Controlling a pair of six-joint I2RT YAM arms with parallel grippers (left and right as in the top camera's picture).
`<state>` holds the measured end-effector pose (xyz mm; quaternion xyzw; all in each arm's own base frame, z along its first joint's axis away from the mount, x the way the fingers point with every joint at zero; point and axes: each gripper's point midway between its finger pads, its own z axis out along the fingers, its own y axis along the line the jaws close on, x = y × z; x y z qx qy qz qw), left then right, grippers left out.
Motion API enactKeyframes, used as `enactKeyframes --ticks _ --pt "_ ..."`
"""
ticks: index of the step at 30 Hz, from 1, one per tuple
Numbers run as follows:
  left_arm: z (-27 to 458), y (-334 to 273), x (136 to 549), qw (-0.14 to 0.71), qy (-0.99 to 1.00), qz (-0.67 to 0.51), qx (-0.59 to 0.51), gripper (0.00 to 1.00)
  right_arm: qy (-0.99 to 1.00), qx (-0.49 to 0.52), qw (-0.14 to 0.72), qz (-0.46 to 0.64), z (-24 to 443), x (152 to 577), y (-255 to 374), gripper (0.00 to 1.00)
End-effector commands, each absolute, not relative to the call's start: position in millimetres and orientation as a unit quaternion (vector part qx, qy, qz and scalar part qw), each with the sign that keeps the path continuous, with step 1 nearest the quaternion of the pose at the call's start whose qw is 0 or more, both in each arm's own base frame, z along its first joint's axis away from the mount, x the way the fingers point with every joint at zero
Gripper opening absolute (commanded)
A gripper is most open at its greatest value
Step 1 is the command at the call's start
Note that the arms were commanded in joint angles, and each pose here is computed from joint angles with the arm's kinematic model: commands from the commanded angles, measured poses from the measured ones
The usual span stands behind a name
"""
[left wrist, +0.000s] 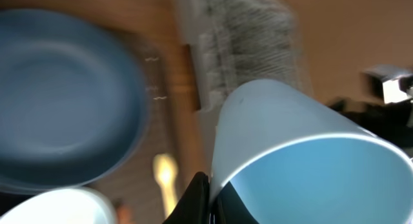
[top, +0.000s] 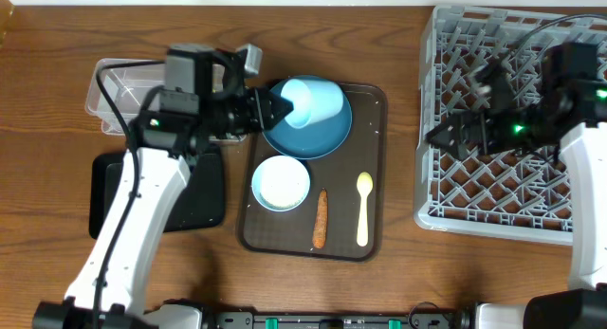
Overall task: Sort waste into correct bins and load items into the dishwasher rack
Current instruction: 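Hand the blue cup from the left gripper to the right gripper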
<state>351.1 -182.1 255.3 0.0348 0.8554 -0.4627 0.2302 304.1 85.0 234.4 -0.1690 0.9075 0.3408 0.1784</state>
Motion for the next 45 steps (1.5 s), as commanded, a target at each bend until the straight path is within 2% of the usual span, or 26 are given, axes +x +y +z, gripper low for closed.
enactKeyframes --ticks 1,5,11,15,28,39,45 --pt "288 -200 328 0.165 0.775 -0.601 0.105 0.06 0.791 -0.323 0.258 0.451 265 288 134 0.99" --pt "304 -207 314 0.138 0.707 -0.671 0.177 0.06 0.714 -0.404 0.301 0.486 271 276 162 0.98" --pt "300 -211 312 0.118 0.7 -0.682 0.178 0.06 0.639 -0.447 0.355 0.515 291 277 185 0.94" --pt "300 -217 308 0.111 0.698 -0.683 0.184 0.06 0.596 -0.465 0.387 0.528 305 279 193 0.99" --pt "295 -243 295 0.092 0.706 -0.673 0.202 0.06 0.579 -0.478 0.387 0.536 317 288 215 0.98" --pt "293 -246 294 0.088 0.708 -0.671 0.201 0.06 0.569 -0.491 0.383 0.537 319 285 228 0.77" --pt "293 -246 294 0.088 0.708 -0.671 0.201 0.06 0.591 -0.488 0.373 0.523 311 288 231 0.76"
